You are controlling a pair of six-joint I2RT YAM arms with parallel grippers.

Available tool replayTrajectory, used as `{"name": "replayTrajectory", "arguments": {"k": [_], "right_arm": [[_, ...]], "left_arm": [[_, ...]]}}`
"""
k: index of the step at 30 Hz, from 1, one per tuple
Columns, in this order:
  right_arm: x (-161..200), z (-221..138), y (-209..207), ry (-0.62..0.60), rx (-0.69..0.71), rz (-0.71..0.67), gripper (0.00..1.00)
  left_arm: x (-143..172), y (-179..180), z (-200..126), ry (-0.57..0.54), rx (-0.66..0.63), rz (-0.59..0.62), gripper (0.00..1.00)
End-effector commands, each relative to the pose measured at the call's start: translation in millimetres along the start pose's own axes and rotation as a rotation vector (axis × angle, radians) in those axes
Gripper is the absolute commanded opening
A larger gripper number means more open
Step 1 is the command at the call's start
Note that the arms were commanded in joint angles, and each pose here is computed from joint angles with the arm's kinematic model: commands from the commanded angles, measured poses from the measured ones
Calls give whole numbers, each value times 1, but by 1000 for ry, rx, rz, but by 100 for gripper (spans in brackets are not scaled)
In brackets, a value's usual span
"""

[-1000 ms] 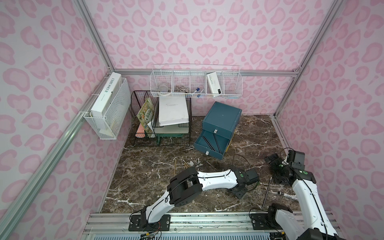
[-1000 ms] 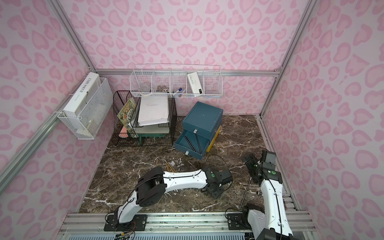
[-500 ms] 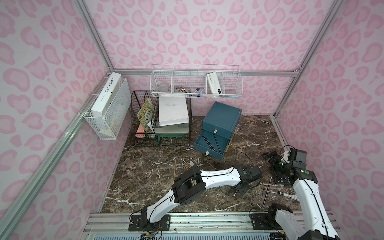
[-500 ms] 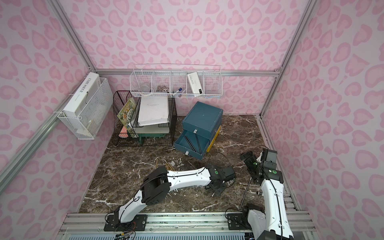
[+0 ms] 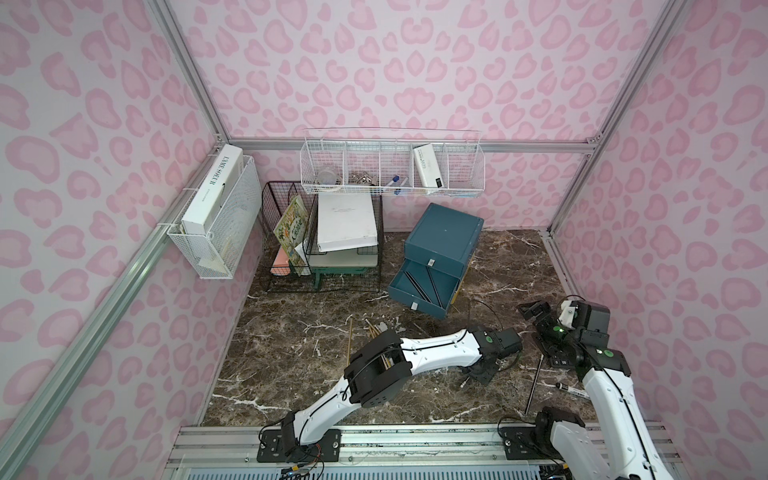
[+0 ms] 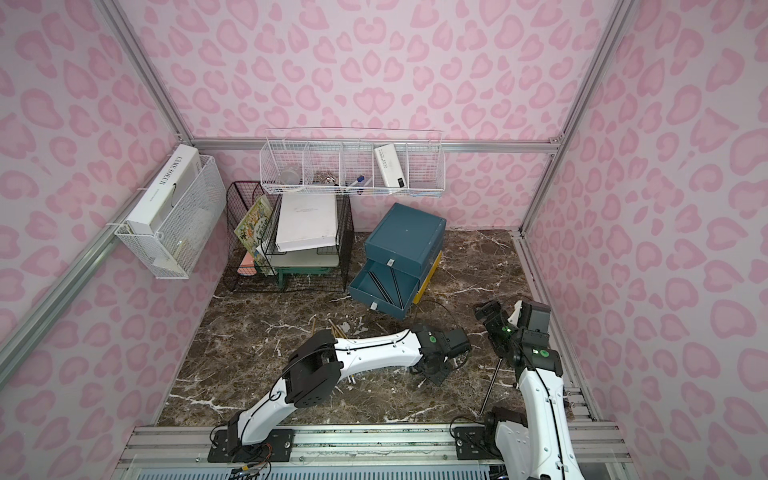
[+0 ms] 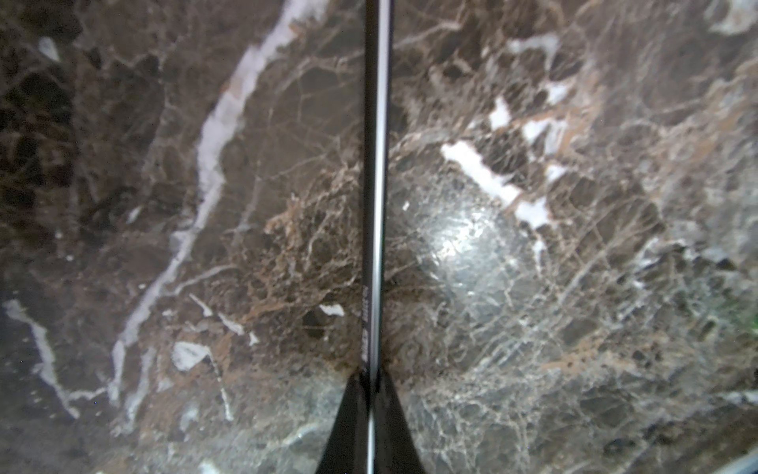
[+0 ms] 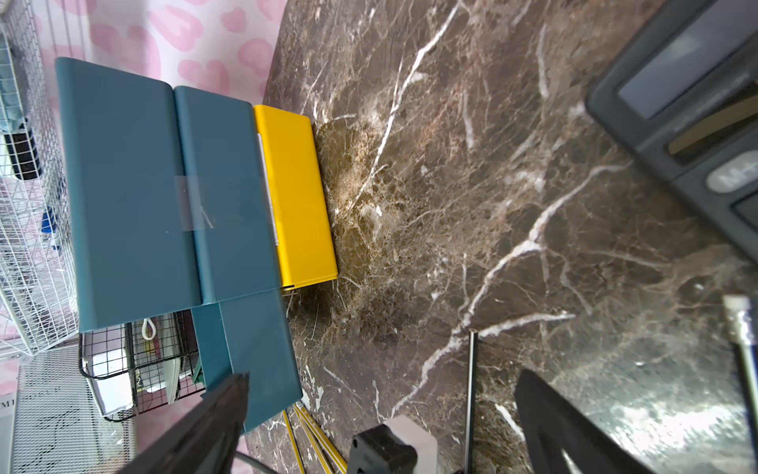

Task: Please place the pencils in the drawer according to their color
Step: Pick up the pencil from the center of the board.

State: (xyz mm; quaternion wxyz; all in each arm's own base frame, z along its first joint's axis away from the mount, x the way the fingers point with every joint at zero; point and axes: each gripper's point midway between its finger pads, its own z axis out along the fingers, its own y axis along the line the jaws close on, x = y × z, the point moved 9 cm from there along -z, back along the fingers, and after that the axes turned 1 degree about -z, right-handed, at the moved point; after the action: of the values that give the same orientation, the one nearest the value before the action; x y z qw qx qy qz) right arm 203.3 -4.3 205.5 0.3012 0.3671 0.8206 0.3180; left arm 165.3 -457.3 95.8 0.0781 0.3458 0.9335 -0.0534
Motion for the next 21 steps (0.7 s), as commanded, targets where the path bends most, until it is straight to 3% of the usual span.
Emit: {"name": "replayTrajectory", "arguments": {"k": [1,21], "right_arm": [[-4,2,4,-19,-35,0,100],[-6,32,-22,30,15,-5,100]], "left_arm": [[20,2,13,146,15,16,0],[0,14,-97,-64,94,-61,0]]}}
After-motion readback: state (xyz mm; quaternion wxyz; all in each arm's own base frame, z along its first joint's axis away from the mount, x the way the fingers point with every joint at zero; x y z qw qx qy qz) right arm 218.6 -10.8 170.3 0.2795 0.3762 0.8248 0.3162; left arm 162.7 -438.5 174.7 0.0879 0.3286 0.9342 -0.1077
